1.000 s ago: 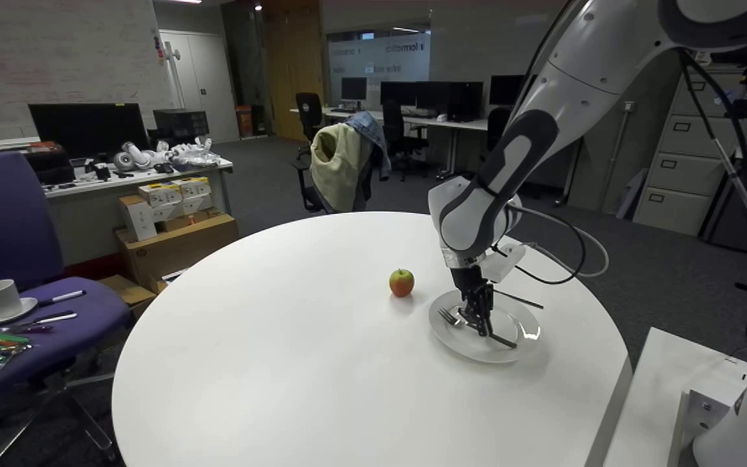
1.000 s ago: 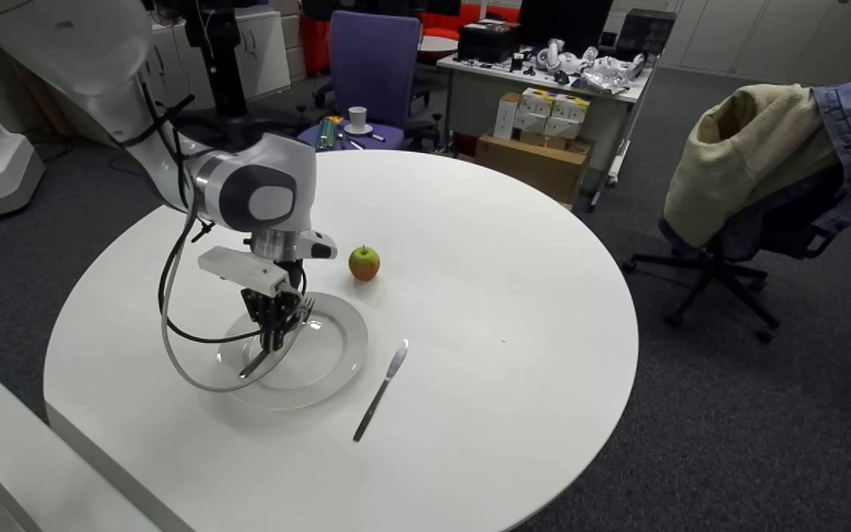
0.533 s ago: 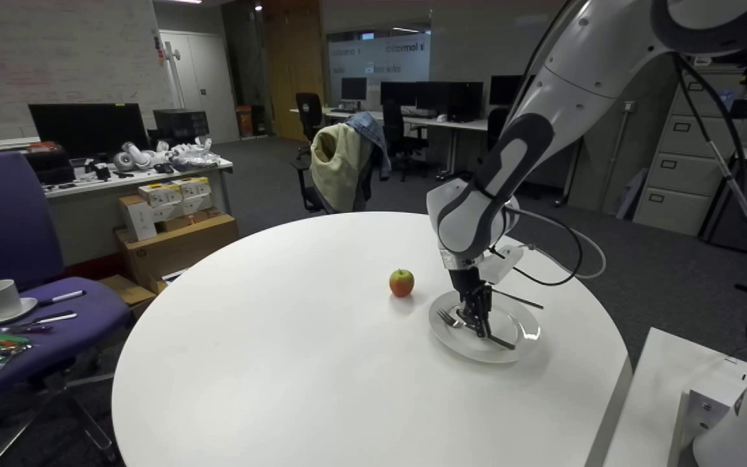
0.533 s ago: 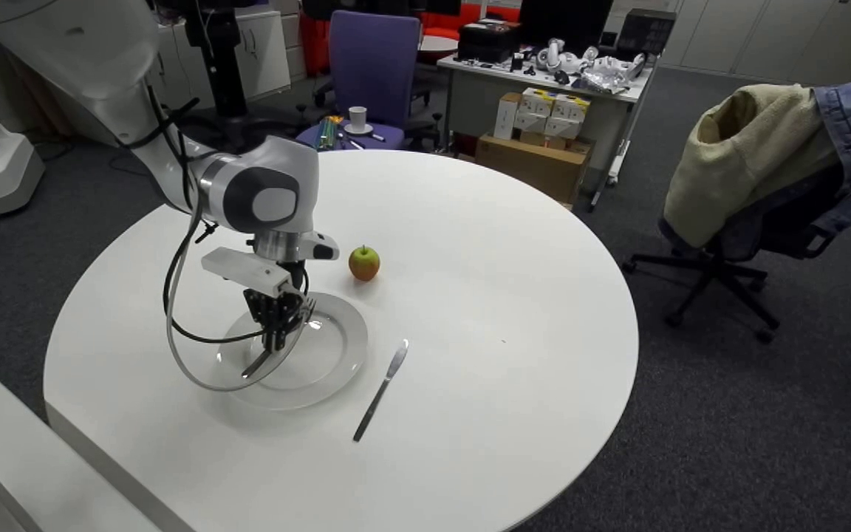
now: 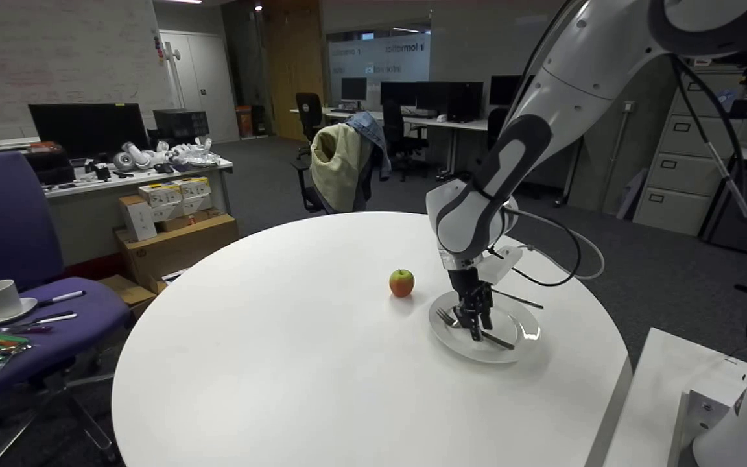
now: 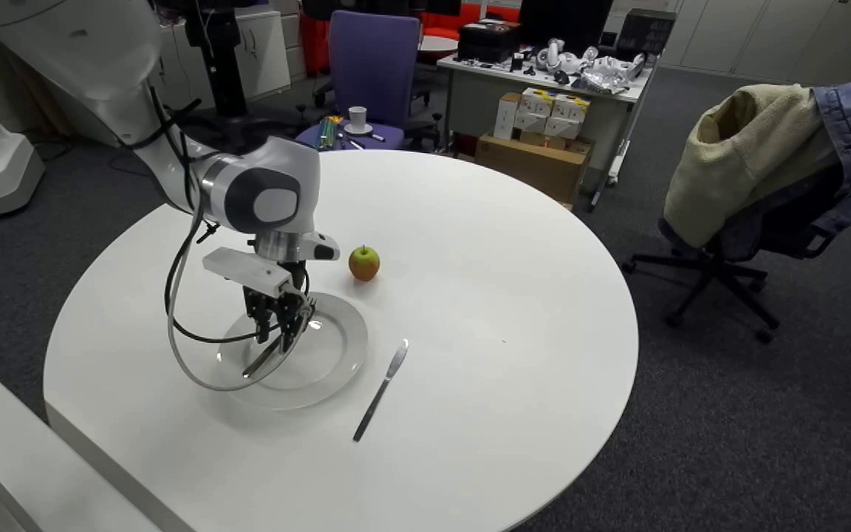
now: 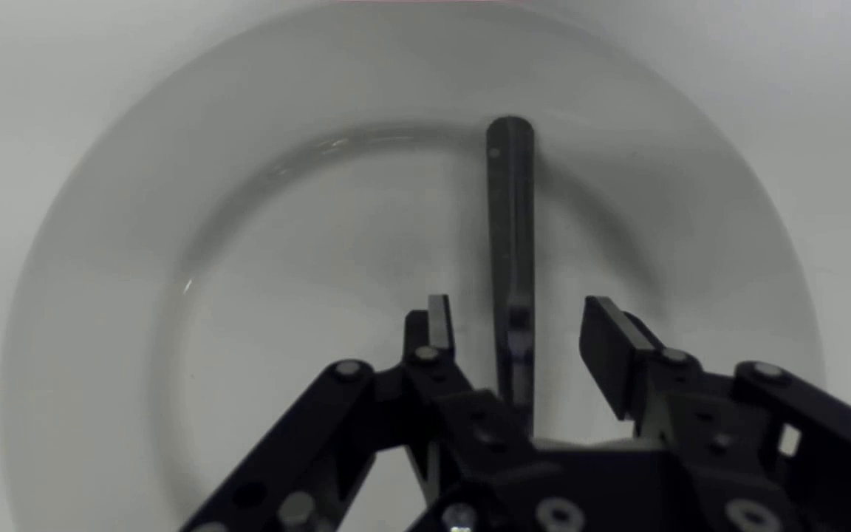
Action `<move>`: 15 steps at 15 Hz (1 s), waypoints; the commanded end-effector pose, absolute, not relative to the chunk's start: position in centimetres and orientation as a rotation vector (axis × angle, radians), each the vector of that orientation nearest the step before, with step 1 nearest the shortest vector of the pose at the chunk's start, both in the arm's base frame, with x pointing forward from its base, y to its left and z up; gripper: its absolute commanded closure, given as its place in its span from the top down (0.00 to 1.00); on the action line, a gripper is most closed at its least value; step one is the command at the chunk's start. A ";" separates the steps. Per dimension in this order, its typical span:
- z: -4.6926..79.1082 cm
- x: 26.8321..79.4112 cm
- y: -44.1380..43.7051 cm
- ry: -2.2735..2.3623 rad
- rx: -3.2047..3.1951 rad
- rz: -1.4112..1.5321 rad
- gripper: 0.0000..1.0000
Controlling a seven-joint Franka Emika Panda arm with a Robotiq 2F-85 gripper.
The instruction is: Put the silver fork on the plate.
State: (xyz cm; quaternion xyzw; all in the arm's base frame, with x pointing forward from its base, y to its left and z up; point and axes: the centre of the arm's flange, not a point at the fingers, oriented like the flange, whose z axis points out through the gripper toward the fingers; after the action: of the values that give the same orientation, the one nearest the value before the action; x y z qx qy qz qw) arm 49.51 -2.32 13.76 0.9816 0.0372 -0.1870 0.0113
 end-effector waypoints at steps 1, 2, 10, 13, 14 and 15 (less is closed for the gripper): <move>15.3 49.7 -2.0 0.088 3.069 -0.531 0.84; 15.8 49.7 -1.9 0.092 3.066 -0.520 0.92; 23.7 47.2 3.9 -0.093 3.143 -0.465 1.00; 26.4 44.5 7.8 -0.088 3.200 -0.521 1.00; 27.1 43.7 8.8 -0.085 3.207 -0.528 1.00; 27.7 42.8 9.8 -0.075 3.215 -0.544 1.00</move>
State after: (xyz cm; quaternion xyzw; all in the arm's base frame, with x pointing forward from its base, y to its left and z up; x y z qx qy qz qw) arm 46.76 7.48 24.02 0.9854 -0.0176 -0.1635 -0.0451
